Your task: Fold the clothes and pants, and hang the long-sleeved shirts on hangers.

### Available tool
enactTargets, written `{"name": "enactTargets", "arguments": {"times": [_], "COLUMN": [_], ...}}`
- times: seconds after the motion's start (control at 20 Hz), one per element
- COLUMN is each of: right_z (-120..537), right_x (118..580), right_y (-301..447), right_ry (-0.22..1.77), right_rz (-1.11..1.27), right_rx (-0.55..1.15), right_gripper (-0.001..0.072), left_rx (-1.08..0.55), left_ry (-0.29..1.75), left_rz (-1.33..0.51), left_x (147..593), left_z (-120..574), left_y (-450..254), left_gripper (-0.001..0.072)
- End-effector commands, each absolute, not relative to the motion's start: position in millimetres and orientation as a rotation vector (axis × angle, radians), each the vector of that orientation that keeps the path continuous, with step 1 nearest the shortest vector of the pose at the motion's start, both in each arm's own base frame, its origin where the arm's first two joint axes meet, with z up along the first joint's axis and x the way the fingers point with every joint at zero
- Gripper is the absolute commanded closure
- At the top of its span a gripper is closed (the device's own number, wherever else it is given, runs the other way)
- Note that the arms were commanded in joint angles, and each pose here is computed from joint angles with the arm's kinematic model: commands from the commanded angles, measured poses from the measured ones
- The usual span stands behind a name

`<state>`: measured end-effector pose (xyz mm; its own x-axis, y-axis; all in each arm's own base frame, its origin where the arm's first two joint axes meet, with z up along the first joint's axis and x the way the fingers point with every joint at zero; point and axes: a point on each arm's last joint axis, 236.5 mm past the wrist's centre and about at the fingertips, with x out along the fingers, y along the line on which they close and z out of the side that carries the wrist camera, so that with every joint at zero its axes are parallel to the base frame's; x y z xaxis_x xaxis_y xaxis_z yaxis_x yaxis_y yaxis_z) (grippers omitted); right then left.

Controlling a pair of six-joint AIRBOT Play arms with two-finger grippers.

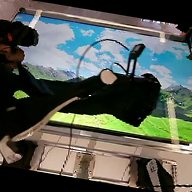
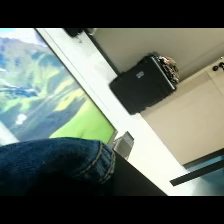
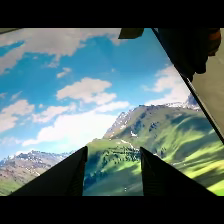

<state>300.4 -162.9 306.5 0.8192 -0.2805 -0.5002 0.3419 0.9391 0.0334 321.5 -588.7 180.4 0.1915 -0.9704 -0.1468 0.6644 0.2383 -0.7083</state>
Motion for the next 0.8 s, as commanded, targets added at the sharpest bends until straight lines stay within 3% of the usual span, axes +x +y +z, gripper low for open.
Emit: {"name": "enactTargets", "arguments": {"times": [0.0,0.1,0.15,0.2,0.25,0.35,0.45,0.5,0.6,0.75], "right_z": [277,251,239,226,216,203,195,189,161,97], "right_x": [310,317,320,325,328,336,344,347,342,313], "right_y": [-181,-186,-186,-186,-184,-172,-153,-141,-125,-98], "right_ry": [0.602,0.687,0.727,0.764,0.792,0.826,0.819,0.819,0.873,1.042], "right_rz": [-0.347,-0.321,-0.295,-0.266,-0.237,-0.158,-0.068,-0.013,0.058,0.145], "right_rx": [0.145,0.18,0.178,0.187,0.202,0.236,0.289,0.316,0.36,0.45], "right_gripper": [0.0323,0.0324,0.0324,0.0324,0.0323,0.0323,0.0324,0.0324,0.0323,0.0324], "left_rx": [-0.652,-0.646,-0.641,-0.646,-0.651,-0.631,-0.636,-0.613,-0.584,-0.469], "left_ry": [0.714,0.733,0.733,0.725,0.722,0.725,0.782,0.806,0.909,1.115], "left_rz": [-1.269,-1.236,-1.229,-1.215,-1.211,-1.233,-1.241,-1.253,-1.254,-1.152], "left_x": [339,360,374,393,409,437,455,458,449,410], "left_z": [153,140,140,146,156,183,206,213,213,185], "left_y": [-629,-616,-604,-586,-565,-506,-434,-398,-323,-224], "left_gripper": [0.0691,0.0689,0.0576,0.0245,0.0166,0.0168,0.0244,0.0246,0.047,0.0631]}}
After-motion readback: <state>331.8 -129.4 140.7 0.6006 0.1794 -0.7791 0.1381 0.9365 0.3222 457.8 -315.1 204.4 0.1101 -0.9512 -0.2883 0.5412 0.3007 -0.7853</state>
